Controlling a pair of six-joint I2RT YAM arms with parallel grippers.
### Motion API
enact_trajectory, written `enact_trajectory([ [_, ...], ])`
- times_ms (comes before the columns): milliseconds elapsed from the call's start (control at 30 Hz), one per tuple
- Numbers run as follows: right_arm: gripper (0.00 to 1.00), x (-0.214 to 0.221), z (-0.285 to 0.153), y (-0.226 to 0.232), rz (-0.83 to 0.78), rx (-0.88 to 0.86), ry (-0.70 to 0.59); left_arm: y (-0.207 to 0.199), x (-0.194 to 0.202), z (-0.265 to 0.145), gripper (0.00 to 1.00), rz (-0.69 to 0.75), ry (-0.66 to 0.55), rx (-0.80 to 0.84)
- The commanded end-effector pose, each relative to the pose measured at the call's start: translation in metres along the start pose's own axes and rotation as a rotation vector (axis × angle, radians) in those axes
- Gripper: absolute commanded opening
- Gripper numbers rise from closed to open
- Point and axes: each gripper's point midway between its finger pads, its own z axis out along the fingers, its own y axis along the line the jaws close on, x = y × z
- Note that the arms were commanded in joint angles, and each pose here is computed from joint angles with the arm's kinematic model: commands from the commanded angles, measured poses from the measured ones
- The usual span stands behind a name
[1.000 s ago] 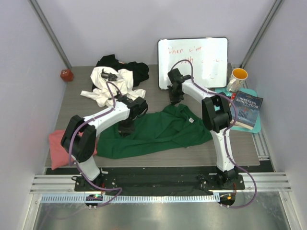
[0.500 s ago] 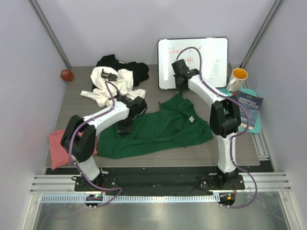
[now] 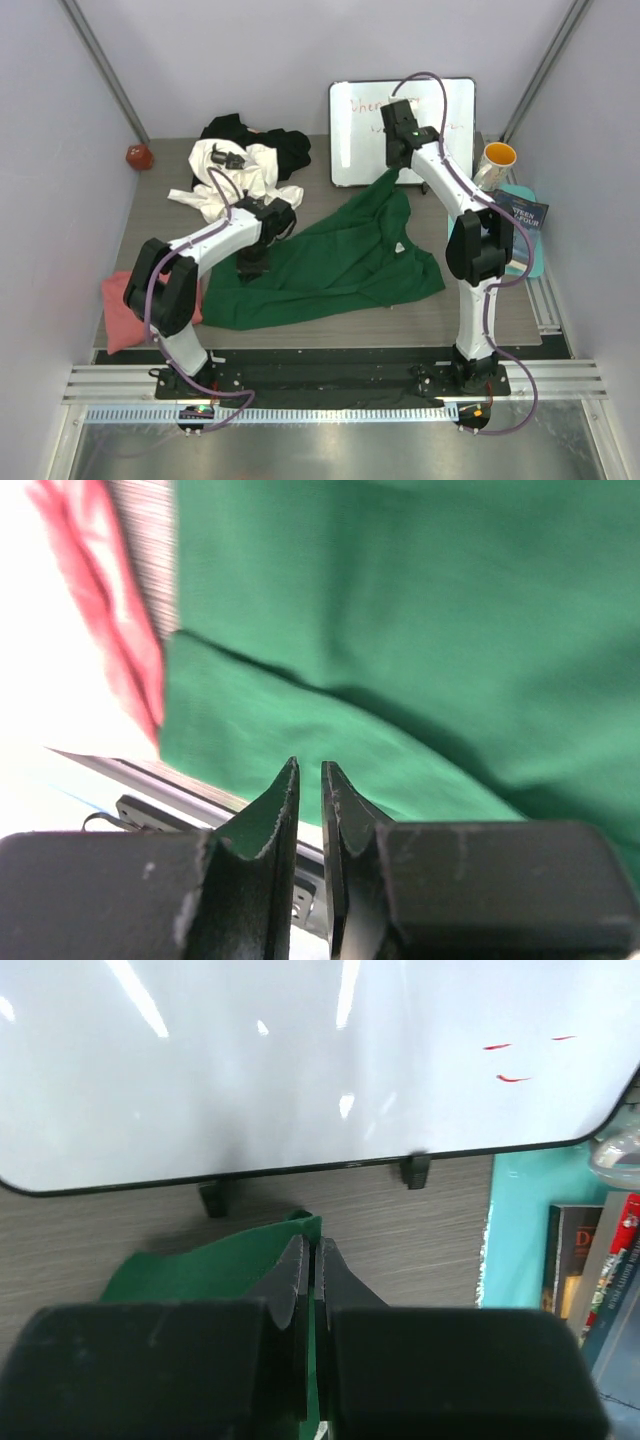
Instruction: Fold and stack the t-shirts
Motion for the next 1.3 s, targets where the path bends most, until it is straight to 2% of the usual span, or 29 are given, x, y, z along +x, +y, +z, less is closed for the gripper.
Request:
enact_trajectory([
  [0, 0.01, -0.056, -0.031, -0.046, 0.106, 0.06, -0.145, 0.034, -0.027, 0.006, 0.16, -0.13, -0.044, -0.046],
  [300, 0.01, -0.096, -0.039, -0.045, 0.139, 0.015, -0.221, 0.057, -0.069, 0.006, 0.18, -0.205, -0.082, -0.089],
  [433, 0.01, -0.101, -0.042, -0.037, 0.147, -0.032, -0.225, 0.045, -0.093, 0.005, 0.17, -0.215, -0.101, -0.041],
  [567, 0.01, -0.097, -0.039, -0.024, 0.159, -0.098, -0.206, 0.025, -0.104, 0.01, 0.17, -0.179, -0.061, 0.009],
  [700, 0.01, -0.094, -0.038, -0.017, 0.157, -0.13, -0.194, 0.002, -0.096, 0.018, 0.16, -0.125, -0.011, 0.048],
  [900, 0.01, -0.089, -0.033, -0.014, 0.156, -0.14, -0.177, -0.015, -0.058, 0.032, 0.17, -0.028, 0.052, 0.043],
  [1067, 0.01, -0.08, -0.027, -0.007, 0.163, -0.162, -0.148, -0.026, -0.037, 0.055, 0.15, -0.025, 0.128, 0.044],
  [1200, 0.01, -0.076, -0.03, -0.008, 0.156, -0.165, -0.141, -0.03, -0.011, 0.062, 0.13, 0.009, 0.209, 0.033],
  [1267, 0.01, -0.075, -0.031, -0.012, 0.152, -0.152, -0.139, -0.032, -0.001, 0.058, 0.13, 0.011, 0.211, 0.03],
])
